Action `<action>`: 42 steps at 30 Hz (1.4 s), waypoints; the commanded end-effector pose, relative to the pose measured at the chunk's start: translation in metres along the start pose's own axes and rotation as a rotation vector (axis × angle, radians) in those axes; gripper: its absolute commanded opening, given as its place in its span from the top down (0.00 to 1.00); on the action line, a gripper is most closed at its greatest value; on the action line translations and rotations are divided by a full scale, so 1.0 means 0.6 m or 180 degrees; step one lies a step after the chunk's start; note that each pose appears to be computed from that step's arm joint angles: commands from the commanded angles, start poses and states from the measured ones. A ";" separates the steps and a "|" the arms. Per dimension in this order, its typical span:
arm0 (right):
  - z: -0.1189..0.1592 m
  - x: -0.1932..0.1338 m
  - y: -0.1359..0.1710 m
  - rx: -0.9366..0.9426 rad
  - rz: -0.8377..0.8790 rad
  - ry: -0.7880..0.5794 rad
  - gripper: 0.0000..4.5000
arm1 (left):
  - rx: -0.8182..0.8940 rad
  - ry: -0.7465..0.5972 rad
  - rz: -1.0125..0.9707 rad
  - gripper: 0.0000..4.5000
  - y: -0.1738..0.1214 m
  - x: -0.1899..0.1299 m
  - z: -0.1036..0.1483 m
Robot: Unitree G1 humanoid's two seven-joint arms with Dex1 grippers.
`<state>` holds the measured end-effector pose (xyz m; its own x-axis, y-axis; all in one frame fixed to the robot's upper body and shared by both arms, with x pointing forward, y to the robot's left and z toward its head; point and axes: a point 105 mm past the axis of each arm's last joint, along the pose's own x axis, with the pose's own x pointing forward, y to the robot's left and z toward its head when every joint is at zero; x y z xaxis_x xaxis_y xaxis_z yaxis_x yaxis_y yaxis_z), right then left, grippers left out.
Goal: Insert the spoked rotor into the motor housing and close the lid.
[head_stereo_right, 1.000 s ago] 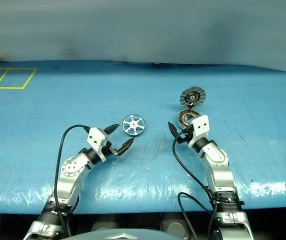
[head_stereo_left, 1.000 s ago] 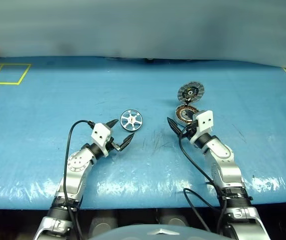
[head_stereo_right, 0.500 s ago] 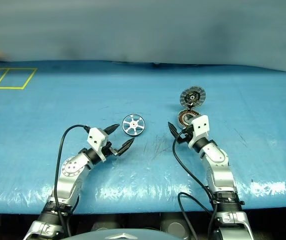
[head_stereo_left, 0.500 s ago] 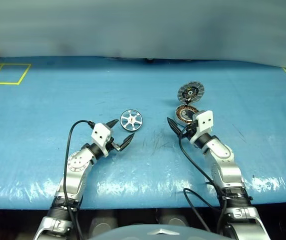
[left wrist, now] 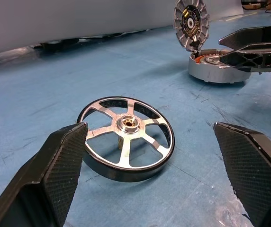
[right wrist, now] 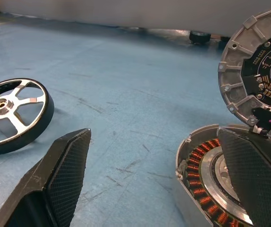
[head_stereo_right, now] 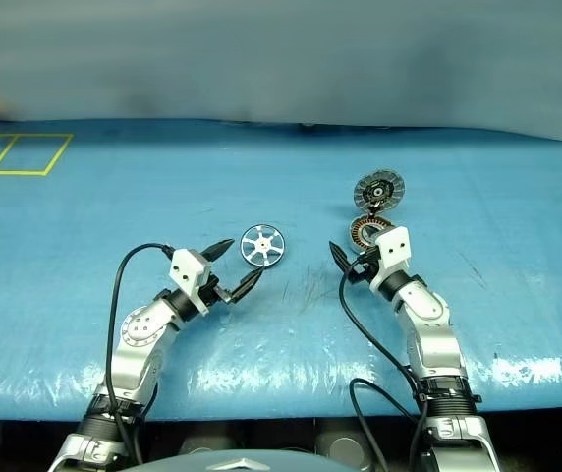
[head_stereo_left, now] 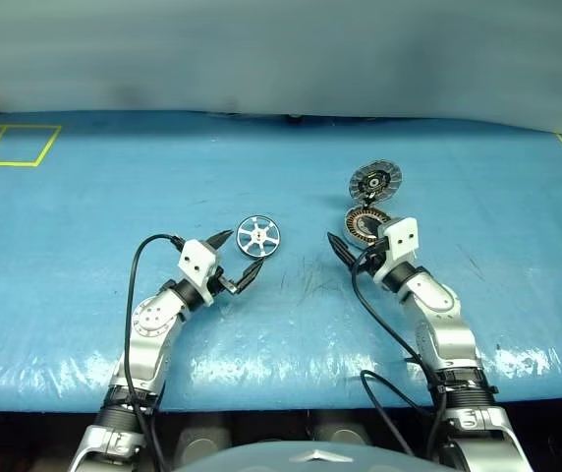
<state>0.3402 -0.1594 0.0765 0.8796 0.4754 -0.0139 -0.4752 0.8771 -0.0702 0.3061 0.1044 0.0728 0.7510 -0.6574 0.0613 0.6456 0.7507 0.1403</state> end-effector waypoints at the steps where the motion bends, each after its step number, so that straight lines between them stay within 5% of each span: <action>1: 0.018 -0.009 -0.001 -0.0250 0.0165 0.0085 0.01 | 0.0071 -0.0169 0.0015 0.00 0.004 0.004 0.021; 6: 0.056 -0.026 -0.007 -0.0882 0.0579 0.0498 0.01 | 0.0050 -0.0125 -0.0010 0.00 -0.001 0.004 0.013; 10: 0.036 -0.050 -0.042 -0.1967 0.0953 0.1503 0.01 | 0.0056 -0.0106 -0.0027 0.00 -0.004 0.007 0.012; 15: 0.060 -0.037 -0.072 -0.2475 0.1314 0.1947 0.01 | 0.0078 -0.0089 -0.0046 0.00 -0.004 0.009 0.011; 22: 0.093 0.011 -0.087 -0.2782 0.1545 0.2025 0.01 | 0.0055 -0.0098 0.0008 0.00 -0.008 0.004 0.008; 42: 0.049 0.004 -0.095 -0.2732 0.1752 0.2339 0.01 | 0.0068 -0.0075 0.0085 0.00 -0.003 -0.002 0.007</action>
<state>0.3674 -0.2014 0.1026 0.4816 0.3713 -0.7939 -0.8714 0.1066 -0.4788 0.3035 0.1081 0.0614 0.7801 -0.6245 0.0385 0.6161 0.7774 0.1269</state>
